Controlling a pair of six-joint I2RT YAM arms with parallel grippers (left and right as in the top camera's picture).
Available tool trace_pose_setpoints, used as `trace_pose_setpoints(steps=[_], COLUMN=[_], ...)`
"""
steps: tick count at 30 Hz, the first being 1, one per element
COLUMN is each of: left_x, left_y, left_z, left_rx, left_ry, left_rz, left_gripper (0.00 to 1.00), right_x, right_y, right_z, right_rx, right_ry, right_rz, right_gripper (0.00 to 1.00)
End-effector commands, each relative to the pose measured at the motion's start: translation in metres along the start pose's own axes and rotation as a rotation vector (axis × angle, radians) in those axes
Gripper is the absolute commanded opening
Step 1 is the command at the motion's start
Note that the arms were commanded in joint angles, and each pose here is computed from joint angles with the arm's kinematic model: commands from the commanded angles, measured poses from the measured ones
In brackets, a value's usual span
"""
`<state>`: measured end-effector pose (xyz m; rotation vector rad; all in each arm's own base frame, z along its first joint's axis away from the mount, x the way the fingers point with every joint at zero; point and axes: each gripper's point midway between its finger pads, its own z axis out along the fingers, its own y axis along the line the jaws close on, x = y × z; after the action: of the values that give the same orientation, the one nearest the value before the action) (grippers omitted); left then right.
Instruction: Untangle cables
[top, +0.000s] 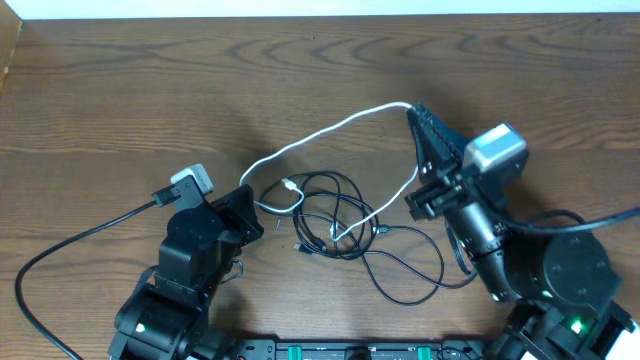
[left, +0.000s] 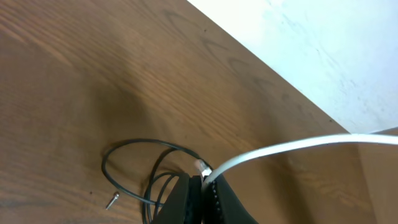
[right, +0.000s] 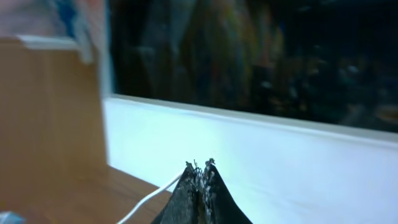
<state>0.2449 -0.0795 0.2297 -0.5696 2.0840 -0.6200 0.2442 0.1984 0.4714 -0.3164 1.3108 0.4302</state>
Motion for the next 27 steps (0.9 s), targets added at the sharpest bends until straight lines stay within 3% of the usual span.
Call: trace_pose_setpoints(steps=[1, 6, 12, 22, 27], left_x=[-0.005, -0.001, 0.003, -0.002, -0.007], left_y=[-0.007, -0.011, -0.027, -0.070, -0.067], left_z=[-0.002, 0.005, 0.018, 0.028, 0.030], left_rx=[0.014, 0.024, 0.084, 0.266, 0.251], left_ry=[-0.002, 0.026, 0.070, 0.086, 0.052], left_rz=[0.008, 0.006, 0.006, 0.008, 0.072], left_gripper=[0.08, 0.08, 0.08, 0.08, 0.08], right_x=[-0.007, -0.044, -0.068, 0.027, 0.092], right_y=[-0.037, -0.070, -0.075, -0.070, -0.067], right_z=[-0.003, -0.017, -0.024, -0.016, -0.032], right_rx=[0.209, 0.404, 0.430, 0.416, 0.438], right_ry=[-0.016, -0.143, -0.225, 0.127, 0.329], right_rz=[-0.019, -0.038, -0.073, -0.046, 0.193], right_gripper=[0.01, 0.01, 0.01, 0.03, 0.19])
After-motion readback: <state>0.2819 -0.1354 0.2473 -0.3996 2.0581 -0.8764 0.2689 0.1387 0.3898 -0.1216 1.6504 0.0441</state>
